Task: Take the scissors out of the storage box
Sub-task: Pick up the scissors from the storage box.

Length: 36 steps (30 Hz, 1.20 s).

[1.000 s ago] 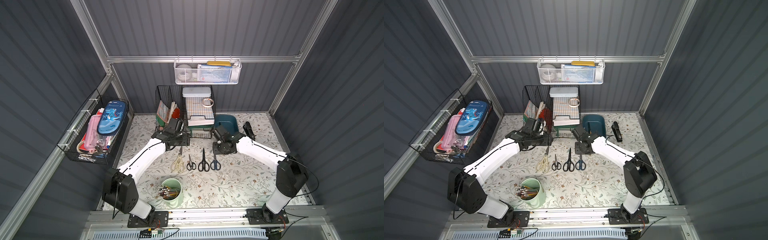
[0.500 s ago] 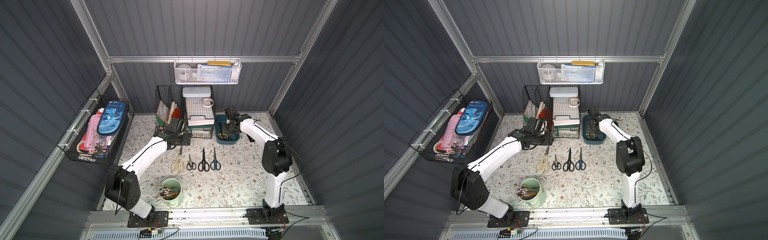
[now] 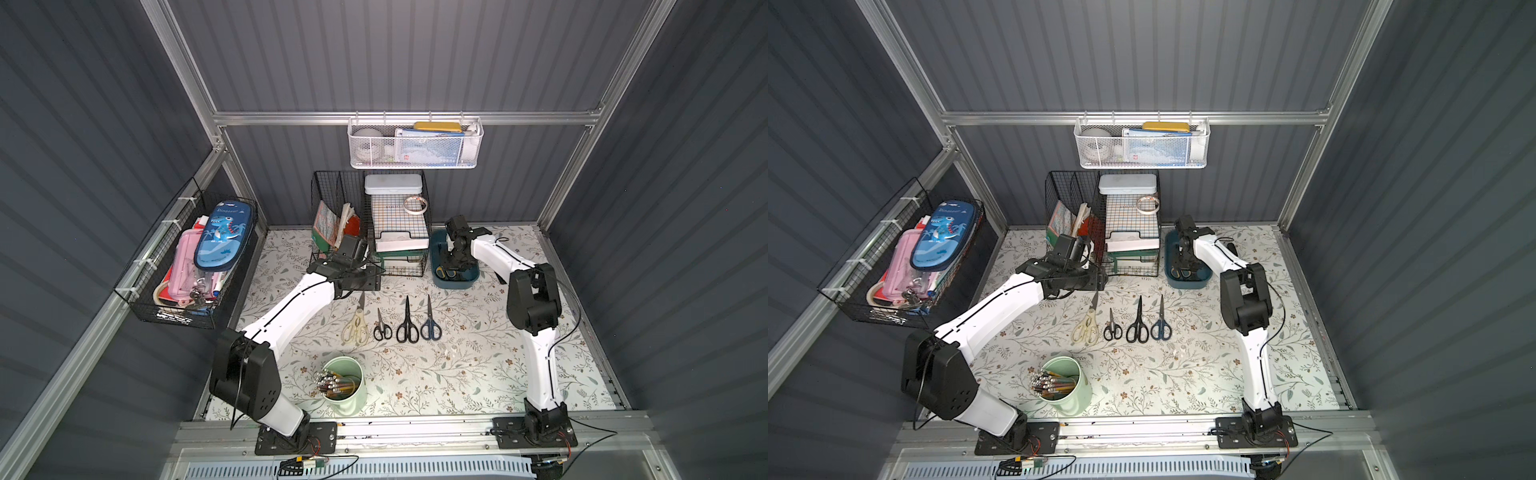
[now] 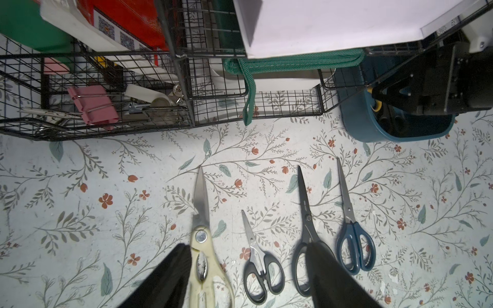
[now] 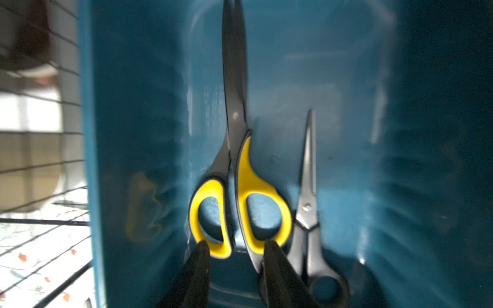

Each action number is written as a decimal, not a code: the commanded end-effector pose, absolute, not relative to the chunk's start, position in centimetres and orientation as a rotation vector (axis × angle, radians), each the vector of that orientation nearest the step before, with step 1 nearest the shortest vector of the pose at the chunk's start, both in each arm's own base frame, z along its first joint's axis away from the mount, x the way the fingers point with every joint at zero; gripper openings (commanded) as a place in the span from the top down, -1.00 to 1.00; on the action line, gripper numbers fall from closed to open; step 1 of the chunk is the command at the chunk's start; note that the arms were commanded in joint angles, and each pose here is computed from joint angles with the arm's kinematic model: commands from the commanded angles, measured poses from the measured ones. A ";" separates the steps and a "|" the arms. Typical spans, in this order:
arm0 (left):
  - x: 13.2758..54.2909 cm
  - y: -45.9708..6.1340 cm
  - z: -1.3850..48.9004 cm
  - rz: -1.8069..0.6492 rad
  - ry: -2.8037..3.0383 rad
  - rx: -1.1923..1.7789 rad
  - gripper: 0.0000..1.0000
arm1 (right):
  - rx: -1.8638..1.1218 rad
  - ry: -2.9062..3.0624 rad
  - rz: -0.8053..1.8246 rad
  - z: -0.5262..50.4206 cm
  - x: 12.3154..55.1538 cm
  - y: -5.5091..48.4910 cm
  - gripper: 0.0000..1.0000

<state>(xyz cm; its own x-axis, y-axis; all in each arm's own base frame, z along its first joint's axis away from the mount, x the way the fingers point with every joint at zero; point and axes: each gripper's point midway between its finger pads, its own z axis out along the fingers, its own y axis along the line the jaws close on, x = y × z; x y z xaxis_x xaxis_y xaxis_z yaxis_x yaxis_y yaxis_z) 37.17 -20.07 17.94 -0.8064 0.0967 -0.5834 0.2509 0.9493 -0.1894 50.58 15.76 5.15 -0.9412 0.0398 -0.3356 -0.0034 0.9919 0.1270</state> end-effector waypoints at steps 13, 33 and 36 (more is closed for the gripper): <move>37.2 -19.7 17.1 -0.316 2.529 0.254 -0.46 | 0.056 2.949 0.073 0.2 49.7 15.4 0.21; 37.2 -19.3 17.8 -0.293 2.512 0.255 -0.46 | 0.106 2.991 0.003 -1.9 50.0 13.5 0.85; 37.3 -19.4 17.9 -0.293 2.511 0.256 -0.46 | 0.103 2.897 0.083 0.9 51.1 14.2 0.88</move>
